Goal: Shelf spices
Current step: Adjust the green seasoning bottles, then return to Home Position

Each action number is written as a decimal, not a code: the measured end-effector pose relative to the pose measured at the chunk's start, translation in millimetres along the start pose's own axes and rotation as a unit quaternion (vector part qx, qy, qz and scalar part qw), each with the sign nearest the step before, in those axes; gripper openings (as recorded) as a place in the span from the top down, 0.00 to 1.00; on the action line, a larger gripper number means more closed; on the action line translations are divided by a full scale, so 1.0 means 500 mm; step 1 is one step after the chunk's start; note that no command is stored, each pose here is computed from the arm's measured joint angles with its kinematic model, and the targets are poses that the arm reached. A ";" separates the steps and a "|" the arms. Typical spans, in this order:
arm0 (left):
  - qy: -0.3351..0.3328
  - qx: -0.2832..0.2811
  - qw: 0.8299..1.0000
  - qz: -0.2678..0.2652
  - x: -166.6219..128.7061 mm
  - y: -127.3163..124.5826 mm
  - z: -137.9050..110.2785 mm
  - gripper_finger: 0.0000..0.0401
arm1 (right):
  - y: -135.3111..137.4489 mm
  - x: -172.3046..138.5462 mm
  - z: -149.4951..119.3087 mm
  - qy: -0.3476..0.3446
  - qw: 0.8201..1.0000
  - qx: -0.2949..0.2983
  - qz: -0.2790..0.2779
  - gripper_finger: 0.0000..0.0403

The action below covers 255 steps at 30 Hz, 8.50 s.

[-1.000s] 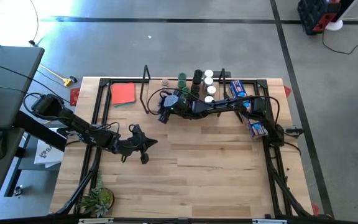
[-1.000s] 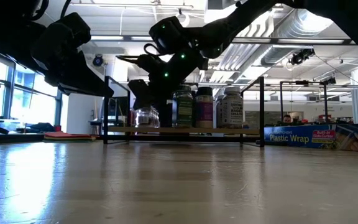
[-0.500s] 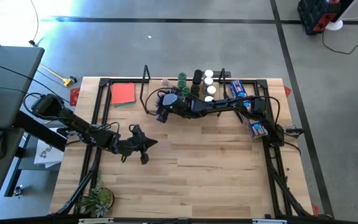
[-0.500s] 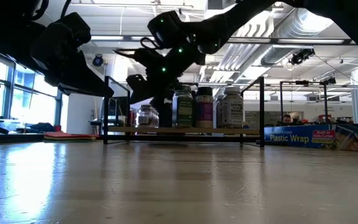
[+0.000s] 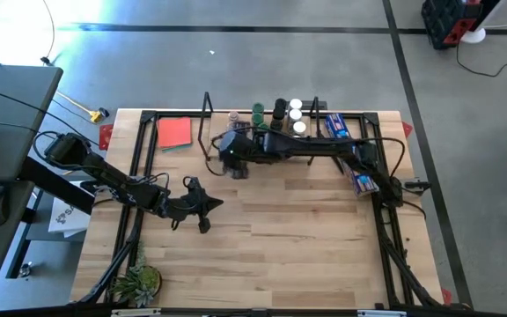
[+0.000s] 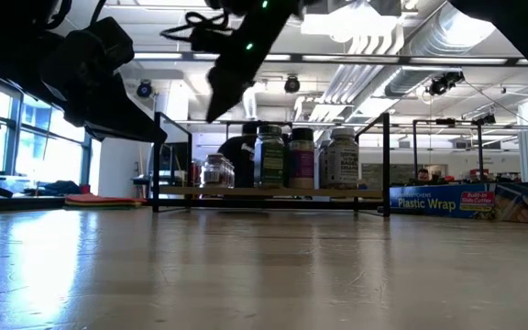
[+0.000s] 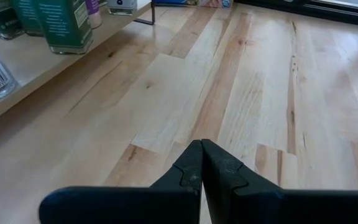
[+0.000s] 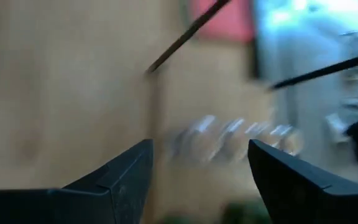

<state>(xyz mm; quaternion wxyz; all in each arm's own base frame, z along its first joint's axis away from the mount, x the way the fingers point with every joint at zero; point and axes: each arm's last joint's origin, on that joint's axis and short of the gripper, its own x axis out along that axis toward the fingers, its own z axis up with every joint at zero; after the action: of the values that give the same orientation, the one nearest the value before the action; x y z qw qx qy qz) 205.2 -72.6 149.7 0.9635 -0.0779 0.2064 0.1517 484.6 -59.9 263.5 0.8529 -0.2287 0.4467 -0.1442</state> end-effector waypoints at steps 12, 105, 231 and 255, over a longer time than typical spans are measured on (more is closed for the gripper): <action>-0.002 0.002 1.000 -0.005 -0.004 -0.005 -0.002 1.00 | 0.043 -0.148 -0.069 0.252 0.959 -0.090 0.089 0.56; -0.036 0.000 0.999 -0.022 -0.004 -0.012 0.015 1.00 | 0.040 -0.015 -0.099 0.169 0.975 -0.085 0.114 0.96; -0.222 0.005 0.972 -0.080 -0.168 0.193 -0.015 1.00 | 0.174 -0.365 -0.700 -0.454 0.778 0.295 0.317 0.99; -0.239 -0.002 0.968 -0.082 -0.173 0.194 -0.010 1.00 | 0.175 -0.364 -0.700 -0.451 0.780 0.295 0.318 0.99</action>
<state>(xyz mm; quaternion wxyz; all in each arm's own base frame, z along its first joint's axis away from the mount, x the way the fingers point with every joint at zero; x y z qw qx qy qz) 96.5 -4.7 173.1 0.9938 -0.0581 -0.0376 0.0871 96.9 5.1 171.0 0.9800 0.1503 -0.0061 0.1302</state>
